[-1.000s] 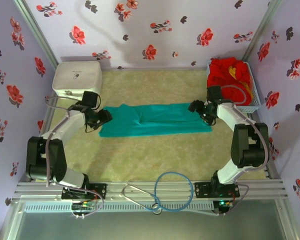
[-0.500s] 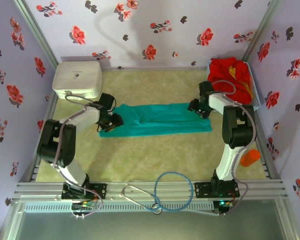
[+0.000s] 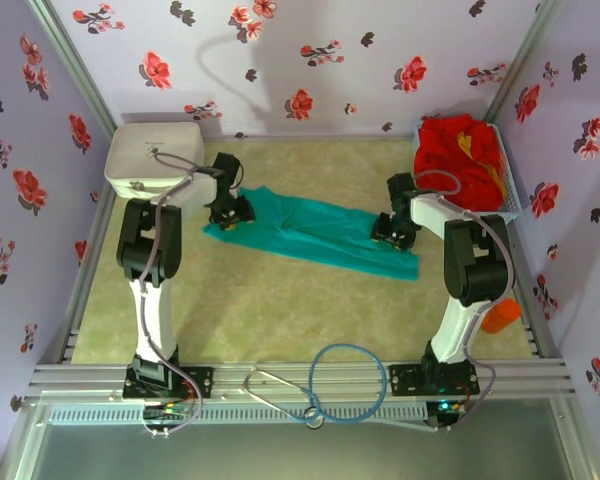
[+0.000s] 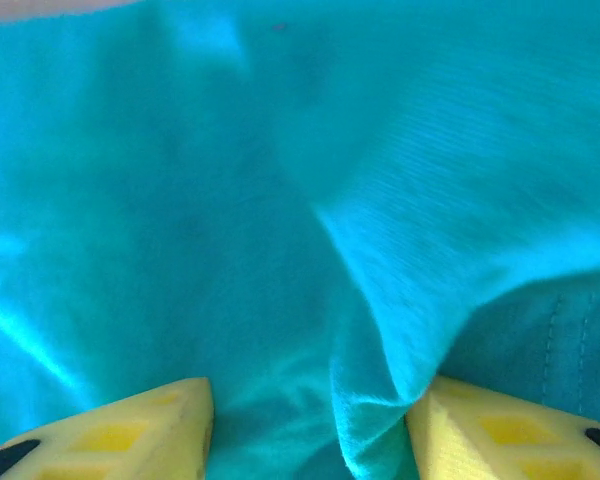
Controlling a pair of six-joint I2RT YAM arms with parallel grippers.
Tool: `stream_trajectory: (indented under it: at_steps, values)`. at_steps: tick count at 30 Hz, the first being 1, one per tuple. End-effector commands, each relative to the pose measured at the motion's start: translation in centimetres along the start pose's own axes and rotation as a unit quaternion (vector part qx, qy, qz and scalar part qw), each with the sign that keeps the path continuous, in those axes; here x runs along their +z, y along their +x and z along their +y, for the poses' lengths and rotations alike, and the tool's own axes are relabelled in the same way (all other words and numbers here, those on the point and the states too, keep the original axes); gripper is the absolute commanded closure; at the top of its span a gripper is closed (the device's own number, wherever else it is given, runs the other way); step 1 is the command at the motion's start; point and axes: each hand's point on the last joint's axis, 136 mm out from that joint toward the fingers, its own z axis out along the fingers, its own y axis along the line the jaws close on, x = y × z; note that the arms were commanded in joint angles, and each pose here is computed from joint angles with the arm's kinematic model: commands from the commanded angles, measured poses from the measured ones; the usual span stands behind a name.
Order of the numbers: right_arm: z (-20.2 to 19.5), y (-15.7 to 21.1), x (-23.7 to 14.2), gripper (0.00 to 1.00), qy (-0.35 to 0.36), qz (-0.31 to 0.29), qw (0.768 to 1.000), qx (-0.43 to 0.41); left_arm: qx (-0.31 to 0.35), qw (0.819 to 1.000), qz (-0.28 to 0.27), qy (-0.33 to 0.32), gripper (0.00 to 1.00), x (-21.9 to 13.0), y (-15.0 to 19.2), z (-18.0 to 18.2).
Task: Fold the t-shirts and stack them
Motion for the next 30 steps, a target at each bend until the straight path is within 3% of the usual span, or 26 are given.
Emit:
stream_trajectory:
  at_steps: [1, 10, 15, 19, 23, 27, 30]
  values:
    - [1.4, 7.2, 0.8, 0.47, -0.018, 0.106, 0.994, -0.02, 0.032, 0.999, 0.01, -0.013, 0.53, 0.4, -2.1, 0.0]
    - [10.3, 17.3, 0.5, 0.47, -0.081, 0.164, 0.979, -0.095, 0.054, 0.998, -0.007, 0.022, 0.52, 0.7, -8.1, -4.7]
    - [15.2, 23.5, 0.5, 0.46, -0.106, 0.198, 0.965, -0.139, 0.05, 0.998, -0.015, 0.048, 0.52, 1.5, -8.8, -6.4]
    - [18.4, 25.7, -0.2, 0.43, -0.143, 0.212, 0.954, -0.153, 0.055, 0.997, -0.016, 0.057, 0.52, 2.0, -8.6, -7.3]
    - [19.3, 24.4, -3.5, 0.36, -0.142, 0.176, 0.954, -0.198, 0.064, 0.996, -0.013, 0.063, 0.53, 1.2, -8.4, -7.6]
    - [19.3, 19.7, -7.7, 0.26, -0.117, 0.084, 0.958, -0.25, 0.07, 0.995, -0.027, 0.067, 0.53, -2.7, -8.6, -7.3]
    - [19.3, 15.5, -8.8, 0.23, -0.106, 0.039, 0.961, -0.252, 0.076, 0.993, -0.054, 0.077, 0.53, -6.5, -8.6, -7.4]
